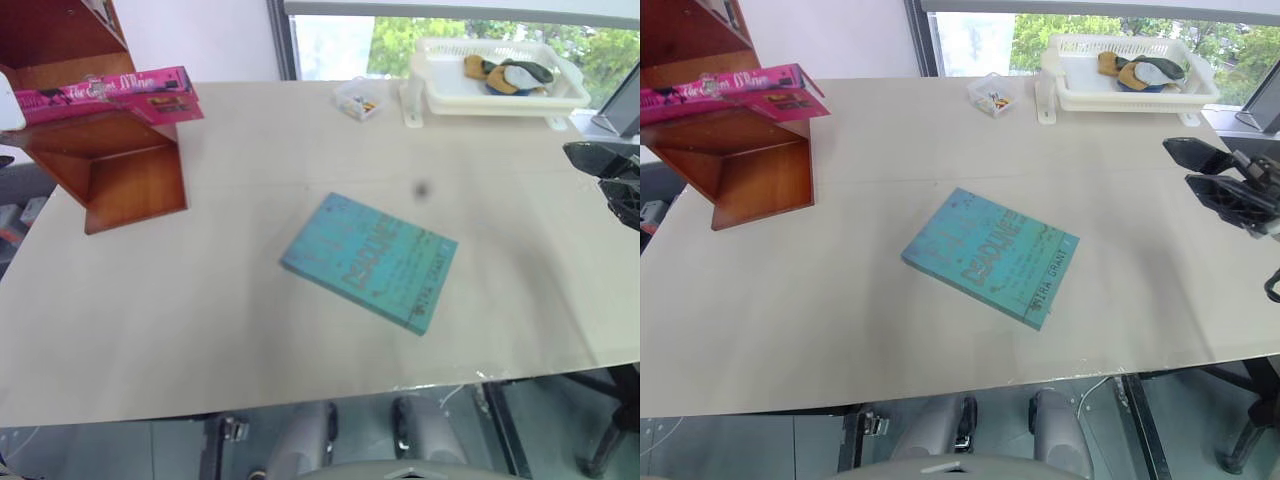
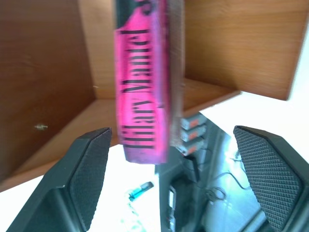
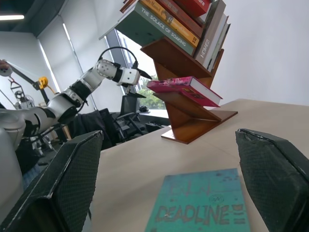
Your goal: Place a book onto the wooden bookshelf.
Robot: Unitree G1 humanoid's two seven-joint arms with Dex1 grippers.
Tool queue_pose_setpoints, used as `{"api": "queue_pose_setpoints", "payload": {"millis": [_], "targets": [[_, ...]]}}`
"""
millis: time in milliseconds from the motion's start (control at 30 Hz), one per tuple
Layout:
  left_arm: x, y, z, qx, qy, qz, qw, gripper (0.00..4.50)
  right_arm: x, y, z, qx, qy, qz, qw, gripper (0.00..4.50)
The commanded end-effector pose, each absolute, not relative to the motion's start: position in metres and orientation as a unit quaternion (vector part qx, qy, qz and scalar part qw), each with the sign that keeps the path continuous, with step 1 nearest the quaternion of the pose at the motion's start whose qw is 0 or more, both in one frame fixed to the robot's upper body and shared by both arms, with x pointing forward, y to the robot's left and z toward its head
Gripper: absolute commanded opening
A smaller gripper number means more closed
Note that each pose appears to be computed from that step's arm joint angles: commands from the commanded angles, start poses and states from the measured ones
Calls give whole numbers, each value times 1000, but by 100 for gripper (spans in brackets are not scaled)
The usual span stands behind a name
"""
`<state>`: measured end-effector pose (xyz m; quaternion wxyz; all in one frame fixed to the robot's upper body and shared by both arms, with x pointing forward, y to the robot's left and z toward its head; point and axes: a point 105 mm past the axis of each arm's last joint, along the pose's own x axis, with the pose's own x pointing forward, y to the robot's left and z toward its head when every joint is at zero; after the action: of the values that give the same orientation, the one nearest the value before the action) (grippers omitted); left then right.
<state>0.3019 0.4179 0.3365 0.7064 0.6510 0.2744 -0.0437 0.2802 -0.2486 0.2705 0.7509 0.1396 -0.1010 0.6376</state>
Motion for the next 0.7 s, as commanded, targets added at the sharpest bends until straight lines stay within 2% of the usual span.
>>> {"api": "queue_pose_setpoints", "payload": {"millis": [33,233,367,567,700], "targets": [[291,419,359,658,255,-13,708,444,268,-252,287,115,-127,662,730,450],[279,410,385,663,223,13,714,444,269,-252,285,114,-125,658,733,450],[275,393,403,649,167,2,742,444,270,-255,284,113,-124,654,738,450],[288,327,376,537,62,-172,823,444,268,-259,276,113,-101,645,749,450],[285,279,325,412,30,-299,860,444,264,-271,259,88,-54,617,780,450]]}}
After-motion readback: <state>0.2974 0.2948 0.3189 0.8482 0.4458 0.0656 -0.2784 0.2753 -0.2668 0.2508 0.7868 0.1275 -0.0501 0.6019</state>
